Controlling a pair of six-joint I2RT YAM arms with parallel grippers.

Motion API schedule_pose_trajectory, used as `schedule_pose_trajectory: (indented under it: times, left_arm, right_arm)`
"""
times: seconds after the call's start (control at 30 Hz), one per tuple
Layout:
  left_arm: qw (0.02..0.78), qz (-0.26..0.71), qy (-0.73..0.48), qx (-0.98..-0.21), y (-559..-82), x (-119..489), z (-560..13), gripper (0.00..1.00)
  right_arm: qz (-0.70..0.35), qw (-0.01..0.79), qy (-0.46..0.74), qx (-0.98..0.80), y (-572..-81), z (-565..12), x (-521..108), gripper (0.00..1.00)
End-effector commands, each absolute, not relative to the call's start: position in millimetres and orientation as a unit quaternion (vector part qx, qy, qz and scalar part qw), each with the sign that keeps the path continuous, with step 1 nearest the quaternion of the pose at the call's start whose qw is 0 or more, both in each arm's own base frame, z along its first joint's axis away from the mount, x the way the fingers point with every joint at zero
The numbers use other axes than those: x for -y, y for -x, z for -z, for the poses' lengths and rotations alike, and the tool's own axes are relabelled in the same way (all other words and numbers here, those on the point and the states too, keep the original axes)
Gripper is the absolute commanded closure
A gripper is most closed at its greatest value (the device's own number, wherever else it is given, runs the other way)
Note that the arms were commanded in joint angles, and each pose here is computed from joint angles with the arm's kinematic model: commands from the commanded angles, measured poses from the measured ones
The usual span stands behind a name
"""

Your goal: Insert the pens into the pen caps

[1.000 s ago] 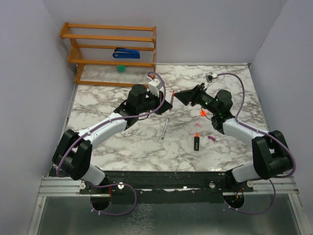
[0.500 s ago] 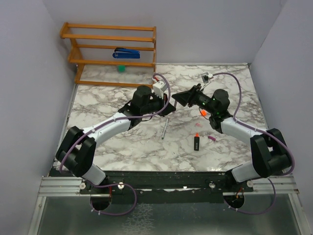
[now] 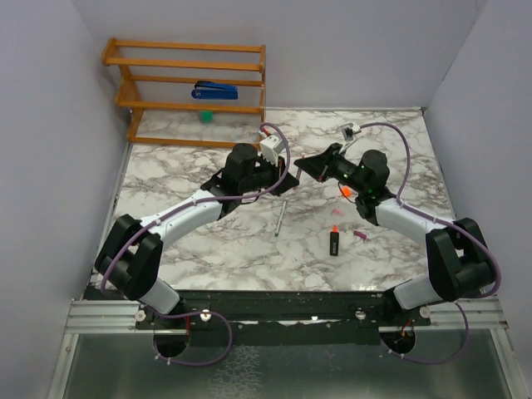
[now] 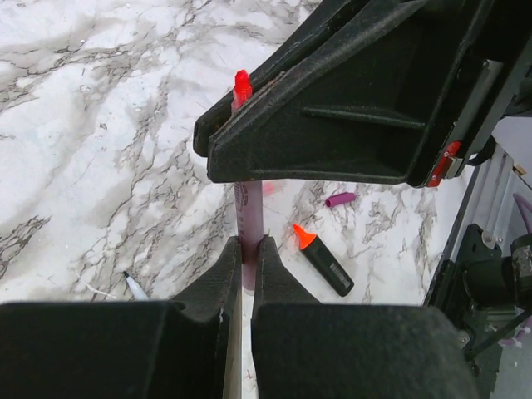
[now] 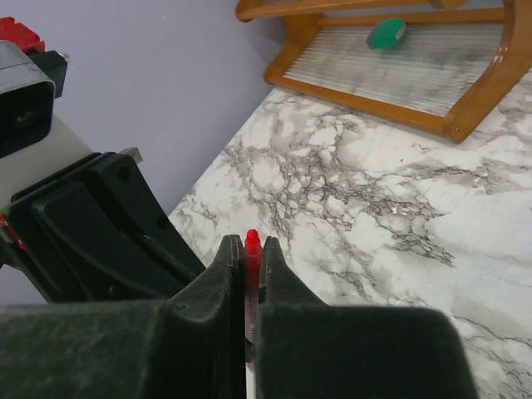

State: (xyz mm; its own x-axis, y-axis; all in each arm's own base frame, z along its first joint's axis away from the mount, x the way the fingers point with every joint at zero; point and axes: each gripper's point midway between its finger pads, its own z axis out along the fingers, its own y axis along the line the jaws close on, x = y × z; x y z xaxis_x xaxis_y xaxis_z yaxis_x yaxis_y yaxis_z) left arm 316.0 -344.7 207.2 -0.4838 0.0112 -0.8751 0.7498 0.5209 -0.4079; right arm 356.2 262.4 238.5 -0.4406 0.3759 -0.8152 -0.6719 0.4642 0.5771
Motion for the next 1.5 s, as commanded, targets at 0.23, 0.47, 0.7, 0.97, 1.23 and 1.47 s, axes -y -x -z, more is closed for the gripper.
schedule_pose_trajectory:
  times: [0.23,0.47,0.7,0.97,1.23,1.47]
  left_arm:
    - [0.444,0.440,-0.265,-0.734,-316,356,-216,0.61]
    - [0.436,0.450,-0.254,-0.737,-309,356,-208,0.50]
    - [0.424,0.445,-0.250,-0.748,-309,357,-192,0.49]
    - [0.408,0.445,-0.248,-0.758,-308,358,-176,0.64]
    - [0.404,0.446,-0.247,-0.760,-311,361,-171,1.00]
    - [0.422,0.403,-0.215,-0.783,-321,346,-164,1.00]
  right_arm:
    - [-0.524,0.481,0.104,-0.695,-355,-230,-272,1.00]
    - [-0.552,0.479,0.101,-0.675,-345,-240,-274,1.00]
    - [-0.552,0.493,0.105,-0.664,-347,-254,-273,1.00]
    - [-0.558,0.488,0.101,-0.663,-347,-249,-275,0.99]
    - [-0.560,0.479,0.101,-0.668,-348,-243,-276,1.00]
    - [-0.572,0.460,0.109,-0.671,-346,-242,-282,0.23]
